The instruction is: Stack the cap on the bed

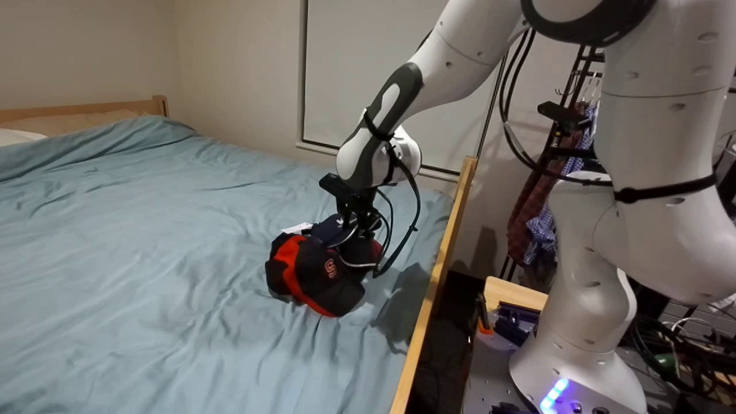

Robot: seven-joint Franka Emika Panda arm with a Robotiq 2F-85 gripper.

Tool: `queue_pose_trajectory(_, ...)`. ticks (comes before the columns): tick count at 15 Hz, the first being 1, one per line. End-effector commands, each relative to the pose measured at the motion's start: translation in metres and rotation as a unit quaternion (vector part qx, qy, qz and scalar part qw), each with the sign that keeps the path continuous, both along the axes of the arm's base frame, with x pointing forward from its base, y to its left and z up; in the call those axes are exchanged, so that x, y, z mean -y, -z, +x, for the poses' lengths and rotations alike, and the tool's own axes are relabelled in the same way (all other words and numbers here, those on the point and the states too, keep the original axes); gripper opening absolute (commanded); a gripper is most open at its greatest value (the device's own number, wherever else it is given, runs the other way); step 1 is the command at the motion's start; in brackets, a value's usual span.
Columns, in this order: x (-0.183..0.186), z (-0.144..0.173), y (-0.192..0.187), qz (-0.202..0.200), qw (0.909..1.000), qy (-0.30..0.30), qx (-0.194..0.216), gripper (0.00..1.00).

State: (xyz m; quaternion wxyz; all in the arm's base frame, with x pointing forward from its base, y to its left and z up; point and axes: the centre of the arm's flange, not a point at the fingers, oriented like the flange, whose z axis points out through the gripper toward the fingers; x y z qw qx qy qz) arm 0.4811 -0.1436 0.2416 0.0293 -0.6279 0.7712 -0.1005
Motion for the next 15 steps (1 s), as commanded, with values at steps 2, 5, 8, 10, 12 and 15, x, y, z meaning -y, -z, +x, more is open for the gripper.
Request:
queue_pose_trajectory(2, -0.003, -0.015, -0.011, 0.088, 0.9934, -0.073, 0.006, 0.84)
queue_pose_trajectory(5, -0.012, -0.030, -0.027, 0.124, 0.9834, -0.132, 0.008, 0.99)
queue_pose_trajectory(8, -0.004, -0.038, -0.043, 0.125, 0.9715, -0.200, 0.025, 1.00)
queue_pose_trajectory(10, 0.020, -0.036, -0.049, 0.072, 0.9700, -0.221, 0.072, 1.00)
queue_pose_trajectory(12, 0.051, -0.029, -0.047, 0.041, 0.9678, -0.227, 0.101, 1.00)
queue_pose_trajectory(15, 0.078, -0.018, -0.043, 0.049, 0.9609, -0.242, 0.126, 1.00)
